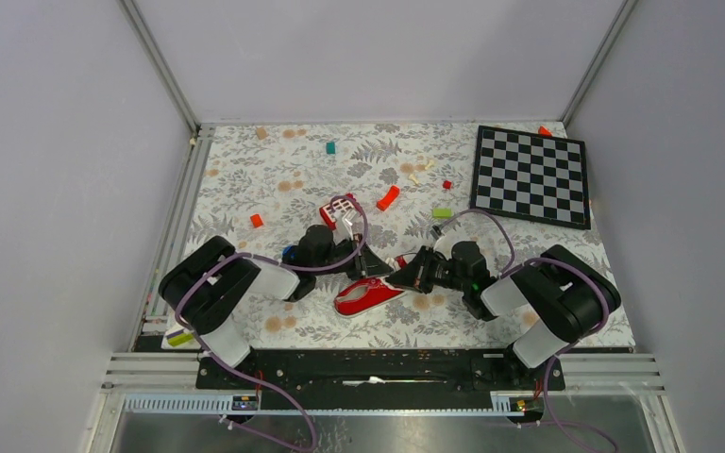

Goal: Tie the shoes
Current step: Cross the shoelace with the shoelace.

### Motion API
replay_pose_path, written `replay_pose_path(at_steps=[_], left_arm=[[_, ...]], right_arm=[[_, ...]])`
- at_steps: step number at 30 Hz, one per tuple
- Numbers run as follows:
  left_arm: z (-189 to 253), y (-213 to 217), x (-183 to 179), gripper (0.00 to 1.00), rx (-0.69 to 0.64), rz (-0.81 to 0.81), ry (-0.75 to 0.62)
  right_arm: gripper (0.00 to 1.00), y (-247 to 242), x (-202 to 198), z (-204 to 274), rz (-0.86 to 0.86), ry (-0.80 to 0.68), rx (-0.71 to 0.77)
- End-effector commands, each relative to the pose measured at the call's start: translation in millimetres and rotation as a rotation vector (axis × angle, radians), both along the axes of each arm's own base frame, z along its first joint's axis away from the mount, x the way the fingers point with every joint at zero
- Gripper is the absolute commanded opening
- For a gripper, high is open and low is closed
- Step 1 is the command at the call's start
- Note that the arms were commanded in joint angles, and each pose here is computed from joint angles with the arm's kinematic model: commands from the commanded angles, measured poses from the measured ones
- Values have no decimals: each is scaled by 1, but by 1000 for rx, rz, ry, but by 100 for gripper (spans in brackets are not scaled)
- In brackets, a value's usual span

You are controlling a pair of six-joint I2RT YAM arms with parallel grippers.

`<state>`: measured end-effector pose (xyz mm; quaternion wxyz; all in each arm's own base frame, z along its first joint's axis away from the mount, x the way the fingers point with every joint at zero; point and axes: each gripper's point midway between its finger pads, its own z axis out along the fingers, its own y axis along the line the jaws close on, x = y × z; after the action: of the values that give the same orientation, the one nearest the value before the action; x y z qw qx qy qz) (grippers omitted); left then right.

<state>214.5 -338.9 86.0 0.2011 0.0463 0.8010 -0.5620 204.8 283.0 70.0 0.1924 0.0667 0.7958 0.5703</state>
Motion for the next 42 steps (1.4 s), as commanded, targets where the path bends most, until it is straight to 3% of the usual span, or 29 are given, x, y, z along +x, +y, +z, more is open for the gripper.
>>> replay_pose_path(at_steps=[1, 15, 27, 34, 42], left_arm=[[-50, 10, -32, 0, 99, 3, 187], [-7, -19, -30, 0, -132, 158, 242], [-17, -16, -44, 0, -39, 159, 198], [-16, -21, -54, 0, -63, 49, 185], [-15, -17, -52, 0, -25, 48, 142]], right_arm=[[0, 28, 6, 115, 115, -392, 293], [0, 24, -13, 144, 174, -409, 362], [0, 13, -21, 109, 145, -377, 270], [16, 13, -21, 94, 144, -363, 258], [33, 14, -14, 103, 124, -396, 269]])
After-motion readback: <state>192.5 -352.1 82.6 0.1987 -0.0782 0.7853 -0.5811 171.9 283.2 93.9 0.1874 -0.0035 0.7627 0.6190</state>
